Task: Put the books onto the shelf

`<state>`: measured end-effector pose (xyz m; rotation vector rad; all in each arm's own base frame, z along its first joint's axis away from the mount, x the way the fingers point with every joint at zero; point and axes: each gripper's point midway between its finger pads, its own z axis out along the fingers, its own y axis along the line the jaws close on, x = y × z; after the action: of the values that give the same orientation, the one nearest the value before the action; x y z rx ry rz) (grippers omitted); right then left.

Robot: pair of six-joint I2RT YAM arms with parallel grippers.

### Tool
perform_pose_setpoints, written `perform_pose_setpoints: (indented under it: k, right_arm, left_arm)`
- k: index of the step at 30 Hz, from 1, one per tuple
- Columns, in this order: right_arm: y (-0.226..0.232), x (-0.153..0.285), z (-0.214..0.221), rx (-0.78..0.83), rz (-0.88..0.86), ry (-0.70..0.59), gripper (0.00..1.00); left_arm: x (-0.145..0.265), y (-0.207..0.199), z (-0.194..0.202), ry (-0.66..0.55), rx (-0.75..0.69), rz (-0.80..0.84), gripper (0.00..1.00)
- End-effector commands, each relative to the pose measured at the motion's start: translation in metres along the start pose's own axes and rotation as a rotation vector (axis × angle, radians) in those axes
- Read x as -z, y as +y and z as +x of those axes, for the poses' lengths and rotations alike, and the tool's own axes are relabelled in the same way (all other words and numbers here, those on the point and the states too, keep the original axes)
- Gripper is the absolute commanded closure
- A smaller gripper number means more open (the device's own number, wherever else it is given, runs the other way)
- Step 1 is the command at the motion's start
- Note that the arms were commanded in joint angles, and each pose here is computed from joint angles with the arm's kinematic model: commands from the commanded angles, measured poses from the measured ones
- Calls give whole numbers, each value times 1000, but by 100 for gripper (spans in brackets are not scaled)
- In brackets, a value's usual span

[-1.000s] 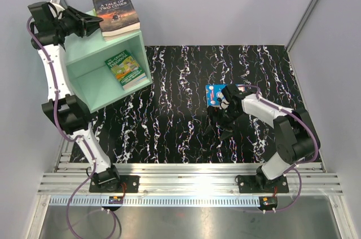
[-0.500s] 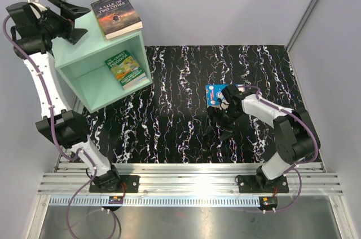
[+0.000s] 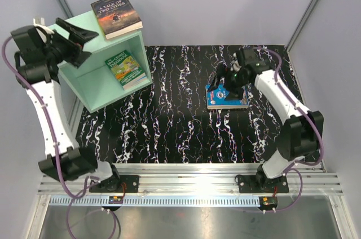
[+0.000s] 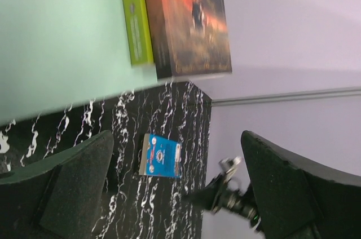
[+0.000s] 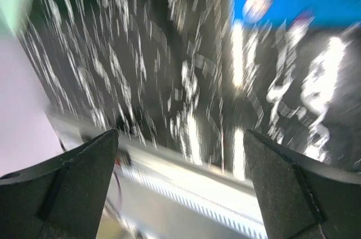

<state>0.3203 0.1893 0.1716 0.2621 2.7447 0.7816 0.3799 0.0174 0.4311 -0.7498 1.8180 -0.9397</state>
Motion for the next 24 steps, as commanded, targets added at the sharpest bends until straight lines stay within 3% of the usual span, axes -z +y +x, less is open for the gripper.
perform_pose_setpoints:
  k: [1, 5, 6, 12, 18, 24]
  right_arm:
    - [-48, 0, -52, -175, 179, -66, 0]
    - [-104, 9, -112, -353, 253, -157, 0]
    - [-121, 24, -138, -395, 263, -218, 0]
    - [-187, 13, -182, -484, 403, -218, 0]
    - [-224, -35, -166, -521, 463, -105, 0]
    - [-226, -72, -132, -575, 374, -31, 1]
  left_arm:
    - [7, 10, 35, 40, -58, -10, 1]
    - [8, 62, 103, 162, -9, -106, 1]
    - [17, 56, 118, 172, -27, -83, 1]
    - [30, 95, 182, 269, 9, -131, 1]
    - [45, 112, 211, 318, 10, -162, 1]
    - [51, 125, 225, 350, 19, -194, 1]
